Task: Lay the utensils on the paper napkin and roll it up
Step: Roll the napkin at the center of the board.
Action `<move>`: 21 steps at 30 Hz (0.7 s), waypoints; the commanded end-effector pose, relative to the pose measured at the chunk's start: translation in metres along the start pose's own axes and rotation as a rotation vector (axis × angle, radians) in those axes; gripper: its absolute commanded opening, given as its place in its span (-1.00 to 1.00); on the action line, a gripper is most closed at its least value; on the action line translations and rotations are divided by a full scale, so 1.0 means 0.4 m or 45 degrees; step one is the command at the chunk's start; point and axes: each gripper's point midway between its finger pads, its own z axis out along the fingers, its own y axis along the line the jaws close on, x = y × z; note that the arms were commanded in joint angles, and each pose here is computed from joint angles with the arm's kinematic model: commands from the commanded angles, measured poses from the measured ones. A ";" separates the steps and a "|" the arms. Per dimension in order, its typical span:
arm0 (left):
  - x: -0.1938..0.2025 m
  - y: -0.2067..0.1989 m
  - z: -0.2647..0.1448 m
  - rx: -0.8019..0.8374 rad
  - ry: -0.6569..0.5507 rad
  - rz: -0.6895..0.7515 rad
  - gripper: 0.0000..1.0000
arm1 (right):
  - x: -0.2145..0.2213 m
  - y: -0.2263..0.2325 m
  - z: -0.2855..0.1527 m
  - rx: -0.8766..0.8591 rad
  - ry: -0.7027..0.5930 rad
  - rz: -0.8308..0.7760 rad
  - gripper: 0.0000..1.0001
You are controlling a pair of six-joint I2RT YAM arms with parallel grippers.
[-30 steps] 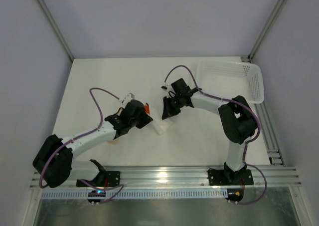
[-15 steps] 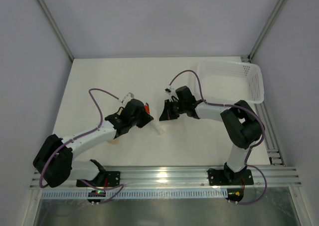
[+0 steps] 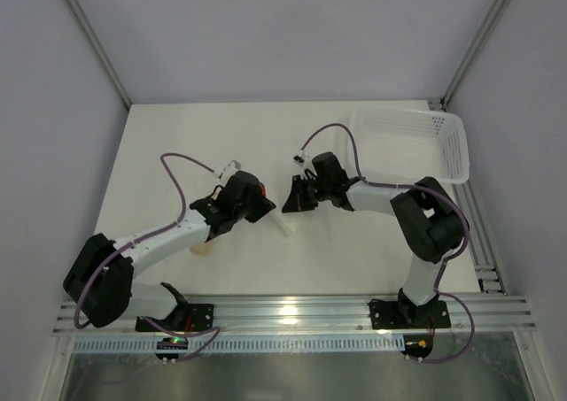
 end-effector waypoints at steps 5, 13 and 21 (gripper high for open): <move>-0.031 -0.066 0.011 0.054 -0.051 0.002 -1.00 | 0.009 -0.019 0.030 0.004 0.002 -0.002 -0.93; -0.030 -0.061 0.022 0.038 -0.054 0.005 -1.00 | 0.070 -0.062 0.048 0.033 0.071 0.036 -0.93; -0.043 -0.130 0.053 0.080 -0.045 0.061 -1.00 | 0.109 -0.083 0.058 0.033 0.099 0.073 -0.92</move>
